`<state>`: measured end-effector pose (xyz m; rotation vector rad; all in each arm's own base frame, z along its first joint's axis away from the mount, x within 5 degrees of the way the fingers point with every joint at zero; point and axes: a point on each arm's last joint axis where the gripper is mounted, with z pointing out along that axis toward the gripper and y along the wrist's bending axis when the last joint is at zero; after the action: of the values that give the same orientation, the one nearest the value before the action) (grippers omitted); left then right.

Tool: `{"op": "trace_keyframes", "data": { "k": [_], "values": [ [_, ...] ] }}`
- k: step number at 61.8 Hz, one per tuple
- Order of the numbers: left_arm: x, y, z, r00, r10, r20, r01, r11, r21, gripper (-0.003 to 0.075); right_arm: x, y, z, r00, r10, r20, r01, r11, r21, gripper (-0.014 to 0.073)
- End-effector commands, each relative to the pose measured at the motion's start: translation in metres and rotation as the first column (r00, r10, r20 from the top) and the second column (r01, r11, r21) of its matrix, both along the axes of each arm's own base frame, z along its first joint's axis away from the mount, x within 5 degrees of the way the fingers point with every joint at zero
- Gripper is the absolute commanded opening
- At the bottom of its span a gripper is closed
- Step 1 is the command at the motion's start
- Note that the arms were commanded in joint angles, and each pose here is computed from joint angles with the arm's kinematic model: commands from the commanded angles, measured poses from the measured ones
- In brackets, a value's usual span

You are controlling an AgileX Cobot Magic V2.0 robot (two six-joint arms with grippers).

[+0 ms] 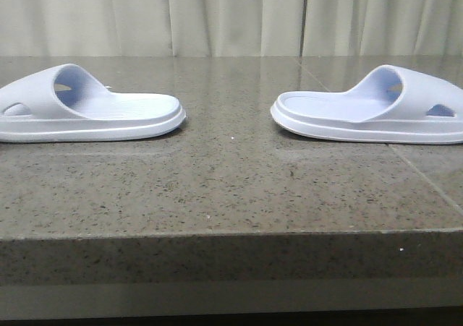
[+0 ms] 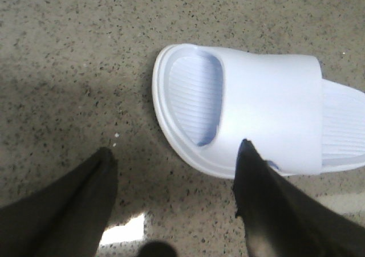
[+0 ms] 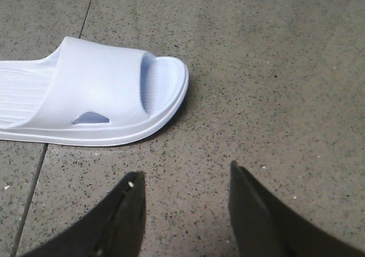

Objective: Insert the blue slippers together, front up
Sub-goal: 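Close the left gripper on the heel rim of its slipper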

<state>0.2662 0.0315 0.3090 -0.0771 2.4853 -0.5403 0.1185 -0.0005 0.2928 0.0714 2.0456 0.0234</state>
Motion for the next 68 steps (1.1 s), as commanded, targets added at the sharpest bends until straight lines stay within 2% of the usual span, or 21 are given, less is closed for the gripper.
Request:
{"op": "trace_keyframes", "data": {
  "k": [1, 8, 25, 43, 68],
  "values": [
    [0.014, 0.001, 0.012, 0.997, 0.003, 0.077, 0.002, 0.998, -0.066, 0.0438, 0.004, -0.001, 0.017, 0.995, 0.003, 0.102, -0.001, 1.000, -0.017, 0.0375],
    [0.030, 0.003, 0.006, 0.999, -0.008, 0.052, 0.014, 0.994, -0.110, 0.0438, 0.004, -0.001, 0.017, 0.995, 0.003, 0.102, -0.001, 1.000, -0.017, 0.0375],
    [0.059, 0.011, -0.012, 1.000, -0.013, 0.003, 0.013, 0.992, -0.128, 0.0436, 0.004, -0.001, 0.017, 0.995, 0.003, 0.102, -0.001, 1.000, -0.017, 0.0375],
    [0.070, 0.012, -0.029, 0.999, -0.031, -0.031, 0.025, 0.986, -0.165, 0.0334, 0.004, -0.001, 0.017, 0.995, 0.003, 0.102, -0.001, 1.000, -0.017, 0.0375],
    [0.078, 0.010, -0.042, 0.997, -0.055, -0.046, 0.043, 0.974, -0.221, 0.0333, 0.004, -0.001, 0.017, 0.995, 0.003, 0.102, -0.001, 1.000, -0.017, 0.0375]
  ]
}}
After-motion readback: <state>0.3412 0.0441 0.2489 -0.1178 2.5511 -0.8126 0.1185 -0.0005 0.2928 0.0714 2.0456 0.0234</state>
